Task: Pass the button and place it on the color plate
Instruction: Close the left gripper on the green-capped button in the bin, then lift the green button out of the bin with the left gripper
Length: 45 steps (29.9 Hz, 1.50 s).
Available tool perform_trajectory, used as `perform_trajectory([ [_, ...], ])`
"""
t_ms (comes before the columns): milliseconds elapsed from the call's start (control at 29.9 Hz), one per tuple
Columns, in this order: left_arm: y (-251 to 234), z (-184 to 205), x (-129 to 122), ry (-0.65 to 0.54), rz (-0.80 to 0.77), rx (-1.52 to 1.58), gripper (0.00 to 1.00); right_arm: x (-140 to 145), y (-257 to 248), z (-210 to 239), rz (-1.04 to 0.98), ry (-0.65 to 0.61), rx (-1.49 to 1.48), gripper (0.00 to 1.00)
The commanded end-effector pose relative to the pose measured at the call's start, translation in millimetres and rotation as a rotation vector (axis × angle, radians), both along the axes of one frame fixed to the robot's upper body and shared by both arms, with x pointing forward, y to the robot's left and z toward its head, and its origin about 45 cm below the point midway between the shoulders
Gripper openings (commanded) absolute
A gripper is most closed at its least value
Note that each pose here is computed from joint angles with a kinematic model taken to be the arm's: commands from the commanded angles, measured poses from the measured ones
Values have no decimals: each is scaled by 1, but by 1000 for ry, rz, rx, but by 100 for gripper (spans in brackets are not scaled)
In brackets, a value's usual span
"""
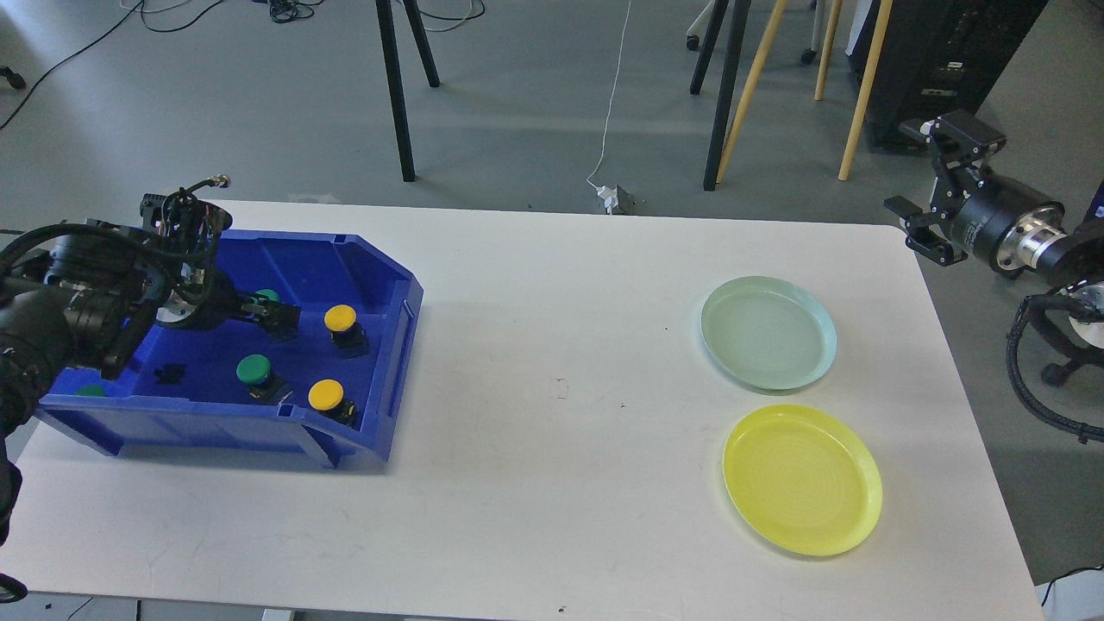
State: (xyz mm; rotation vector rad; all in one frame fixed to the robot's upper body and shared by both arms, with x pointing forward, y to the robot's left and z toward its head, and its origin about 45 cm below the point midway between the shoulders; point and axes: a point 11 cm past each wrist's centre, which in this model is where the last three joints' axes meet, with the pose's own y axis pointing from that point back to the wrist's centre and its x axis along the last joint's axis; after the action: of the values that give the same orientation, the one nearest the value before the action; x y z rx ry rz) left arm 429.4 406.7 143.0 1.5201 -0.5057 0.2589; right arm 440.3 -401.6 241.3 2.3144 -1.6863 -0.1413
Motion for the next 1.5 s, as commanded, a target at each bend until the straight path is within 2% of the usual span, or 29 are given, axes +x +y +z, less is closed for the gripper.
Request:
perform_trajectory([
  [0, -1, 0, 1, -3, 4, 0, 98, 0, 0, 0, 0, 0, 0, 99],
  [334, -3, -1, 3, -21, 47, -34, 93, 0, 1, 0, 1, 0, 1, 99],
  [435, -2, -1, 3, -21, 49, -31, 89, 1, 3, -1, 3, 1, 4, 99],
  [635, 4, 1, 2, -22, 58, -22, 68, 0, 3, -1, 6, 1, 1, 99],
  [802, 10, 2, 1, -26, 75, -10, 45, 0, 4, -2, 14, 1, -17, 99],
  [1003, 13, -3, -3, -17, 87, -6, 29, 0, 4, -3, 16, 3, -17, 99],
  [1270, 9, 1, 1, -29, 83, -17, 27, -2, 3, -7, 13, 11, -24, 99],
  [1471, 51, 33, 3, -80, 141, 34, 27, 0, 9, -11, 17, 16, -15, 99],
])
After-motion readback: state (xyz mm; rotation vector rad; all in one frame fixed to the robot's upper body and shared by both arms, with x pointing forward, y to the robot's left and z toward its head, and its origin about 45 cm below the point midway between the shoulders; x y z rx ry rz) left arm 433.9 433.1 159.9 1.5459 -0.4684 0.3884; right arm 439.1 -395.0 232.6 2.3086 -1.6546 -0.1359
